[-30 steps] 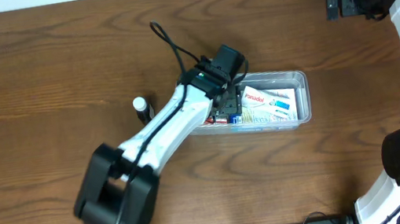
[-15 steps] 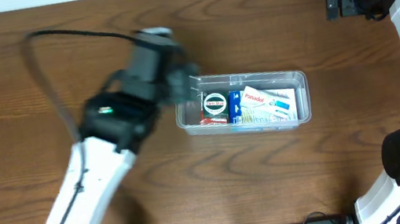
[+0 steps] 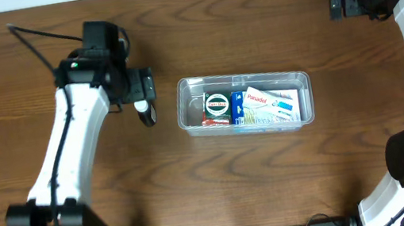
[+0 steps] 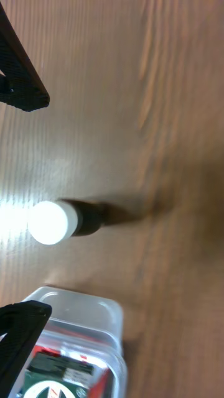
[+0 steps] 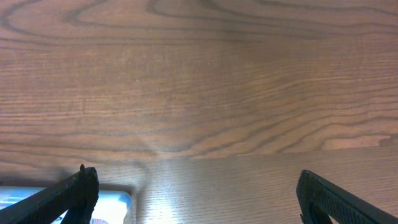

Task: Pack container
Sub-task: 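Move the left gripper back and grasp the white-capped bottle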

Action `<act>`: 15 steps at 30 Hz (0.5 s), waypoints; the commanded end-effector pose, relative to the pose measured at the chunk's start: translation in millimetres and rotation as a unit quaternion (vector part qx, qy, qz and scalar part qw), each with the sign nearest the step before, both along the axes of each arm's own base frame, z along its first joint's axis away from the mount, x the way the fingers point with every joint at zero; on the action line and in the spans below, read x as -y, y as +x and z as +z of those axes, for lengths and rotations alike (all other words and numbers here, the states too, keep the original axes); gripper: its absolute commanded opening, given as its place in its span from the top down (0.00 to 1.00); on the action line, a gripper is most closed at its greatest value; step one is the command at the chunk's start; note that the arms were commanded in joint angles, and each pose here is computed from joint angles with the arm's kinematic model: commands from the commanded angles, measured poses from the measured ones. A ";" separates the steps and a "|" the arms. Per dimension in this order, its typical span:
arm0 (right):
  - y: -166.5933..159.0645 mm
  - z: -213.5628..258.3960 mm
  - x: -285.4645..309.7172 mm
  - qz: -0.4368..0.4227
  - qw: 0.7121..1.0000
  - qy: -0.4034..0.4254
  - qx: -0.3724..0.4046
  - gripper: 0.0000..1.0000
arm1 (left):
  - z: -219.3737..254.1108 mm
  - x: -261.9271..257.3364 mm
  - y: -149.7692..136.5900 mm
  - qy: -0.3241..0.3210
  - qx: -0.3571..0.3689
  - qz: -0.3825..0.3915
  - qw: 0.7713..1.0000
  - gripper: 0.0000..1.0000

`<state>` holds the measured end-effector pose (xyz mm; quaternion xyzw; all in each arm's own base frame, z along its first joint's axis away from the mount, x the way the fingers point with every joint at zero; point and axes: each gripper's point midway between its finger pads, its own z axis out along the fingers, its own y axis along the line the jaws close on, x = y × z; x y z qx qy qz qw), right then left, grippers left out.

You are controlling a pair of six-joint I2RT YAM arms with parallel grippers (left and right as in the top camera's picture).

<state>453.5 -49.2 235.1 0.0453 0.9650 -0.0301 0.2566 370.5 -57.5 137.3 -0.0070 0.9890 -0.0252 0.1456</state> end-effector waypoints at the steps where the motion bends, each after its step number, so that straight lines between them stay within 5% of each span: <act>1: 2.5 3.8 2.0 -0.006 1.000 0.000 0.006 0.01 | -16.0 15.7 -4.5 -0.033 -0.036 -0.024 0.999 0.02; 11: 2.5 3.8 2.0 -0.006 1.000 0.000 0.006 0.01 | -58.6 15.2 -16.0 -0.031 -0.107 -0.003 0.994 0.00; 15: 2.5 3.6 2.1 -0.006 1.000 0.000 0.006 0.01 | -67.4 14.7 -13.4 -0.029 -0.113 0.007 0.993 0.14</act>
